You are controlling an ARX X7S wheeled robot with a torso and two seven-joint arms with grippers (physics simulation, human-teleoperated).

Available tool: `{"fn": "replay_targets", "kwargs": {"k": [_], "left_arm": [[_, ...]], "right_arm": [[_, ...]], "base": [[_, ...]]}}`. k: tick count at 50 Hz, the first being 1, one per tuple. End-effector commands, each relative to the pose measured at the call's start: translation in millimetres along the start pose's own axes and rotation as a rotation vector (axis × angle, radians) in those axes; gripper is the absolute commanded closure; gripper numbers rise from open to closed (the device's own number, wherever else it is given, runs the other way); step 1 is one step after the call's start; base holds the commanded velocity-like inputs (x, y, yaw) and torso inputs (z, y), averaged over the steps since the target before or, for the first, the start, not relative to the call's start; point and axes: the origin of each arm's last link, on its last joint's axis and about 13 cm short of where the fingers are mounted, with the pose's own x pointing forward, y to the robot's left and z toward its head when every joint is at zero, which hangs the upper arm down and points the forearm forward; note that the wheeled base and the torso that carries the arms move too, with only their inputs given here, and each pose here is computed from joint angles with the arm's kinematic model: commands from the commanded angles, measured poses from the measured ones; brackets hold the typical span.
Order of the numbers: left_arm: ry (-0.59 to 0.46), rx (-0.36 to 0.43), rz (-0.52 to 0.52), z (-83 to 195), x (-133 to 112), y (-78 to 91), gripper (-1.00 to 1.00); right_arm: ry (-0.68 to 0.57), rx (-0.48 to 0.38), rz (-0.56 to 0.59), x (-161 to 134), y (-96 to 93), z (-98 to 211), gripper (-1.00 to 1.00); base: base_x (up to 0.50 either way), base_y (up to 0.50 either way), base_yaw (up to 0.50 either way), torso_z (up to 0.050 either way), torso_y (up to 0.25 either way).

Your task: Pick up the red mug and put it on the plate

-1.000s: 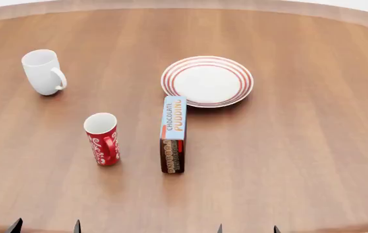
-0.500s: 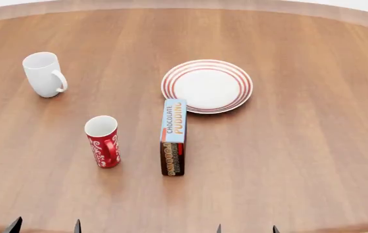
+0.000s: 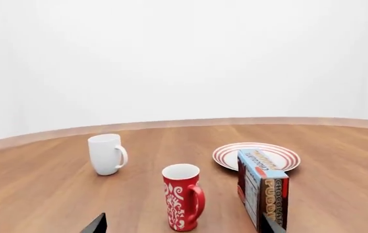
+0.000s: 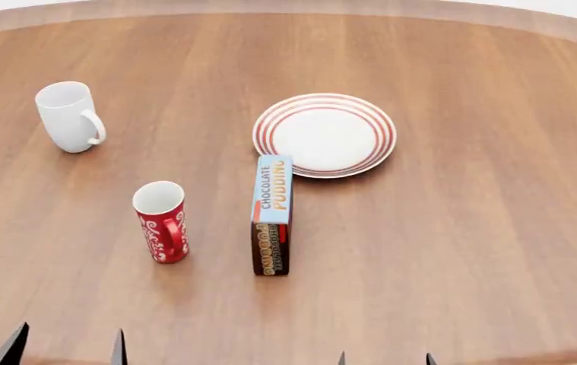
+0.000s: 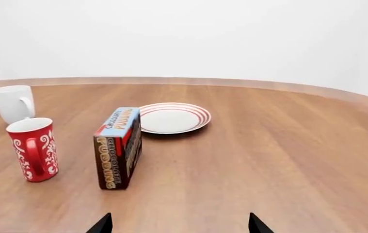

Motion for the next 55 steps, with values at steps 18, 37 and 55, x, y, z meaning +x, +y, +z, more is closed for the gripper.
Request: {"fn": "replay_targets", "kwargs": {"k": [18,37,55], "left_arm": [[-0.216,0.025,0.030,-0.8,3.6,0.3,-1.00],[-0.300,0.020,0.058,-1.0,5.1,0.2,-1.00],[-0.302,0.011,0.052,-1.1,5.2,0.1,-1.00]], "right_arm": [[-0.006,0.003,0.014,-0.5,0.1,-0.4,-1.00],[-0.006,0.004,0.016,-0.6,0.2,0.4,-1.00],[-0.022,-0.038,0.012,-1.7,1.1,0.3,-1.00]], "base": [[0.00,0.00,0.00,0.000,0.000],[0.00,0.00,0.00,0.000,0.000],[0.00,0.00,0.00,0.000,0.000]]}}
